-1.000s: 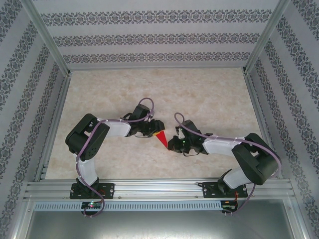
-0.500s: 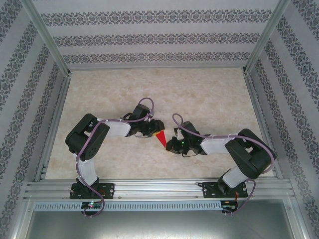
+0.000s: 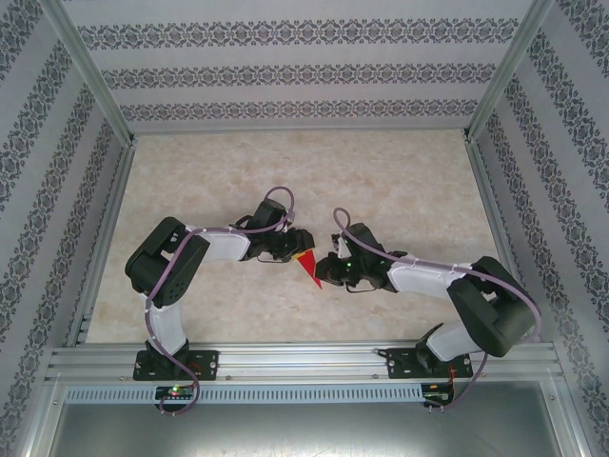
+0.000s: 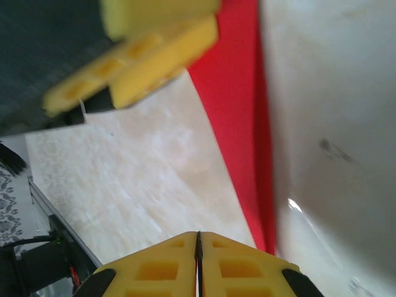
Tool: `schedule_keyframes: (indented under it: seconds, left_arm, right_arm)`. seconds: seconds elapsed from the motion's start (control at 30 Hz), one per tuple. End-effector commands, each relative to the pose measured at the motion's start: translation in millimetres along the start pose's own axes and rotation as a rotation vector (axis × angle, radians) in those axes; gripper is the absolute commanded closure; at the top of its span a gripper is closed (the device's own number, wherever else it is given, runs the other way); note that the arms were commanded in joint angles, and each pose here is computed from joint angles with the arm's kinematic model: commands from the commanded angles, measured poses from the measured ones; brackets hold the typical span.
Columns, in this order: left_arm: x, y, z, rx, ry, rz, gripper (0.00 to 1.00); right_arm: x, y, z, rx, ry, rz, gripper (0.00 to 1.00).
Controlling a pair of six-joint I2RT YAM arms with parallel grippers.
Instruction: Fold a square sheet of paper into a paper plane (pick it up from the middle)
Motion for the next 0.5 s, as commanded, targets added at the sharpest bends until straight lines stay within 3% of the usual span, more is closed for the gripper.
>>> schedule_keyframes:
  seconds: [0.0,0.3,0.47]
  left_arm:
    - [12,-9,18,-0.079,0.020,0.053,0.54]
    - [12,-10,20,-0.077,0.022,0.057,0.54]
    - [13,-9,19,-0.077,0.023,0.055,0.54]
  right_arm:
    - [-6,-10,9,-0.018,0.030,0.022,0.90]
    - [-18,-29,12,-0.024,0.009,0.024,0.88]
    - [-18,-39,-9,0.053,-0.028,0.032,0.88]
Point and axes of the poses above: each hand's point on the last joint's axis, 136 mm out from that joint toward the fingers, its own y axis back along the fingers, its own z axis along the line the jaws close on, x = y × z, the point moved 7 cm from there along y, back along the fingers, and after that the axes turned 8 degrees about -y, right-handed, at the moved point
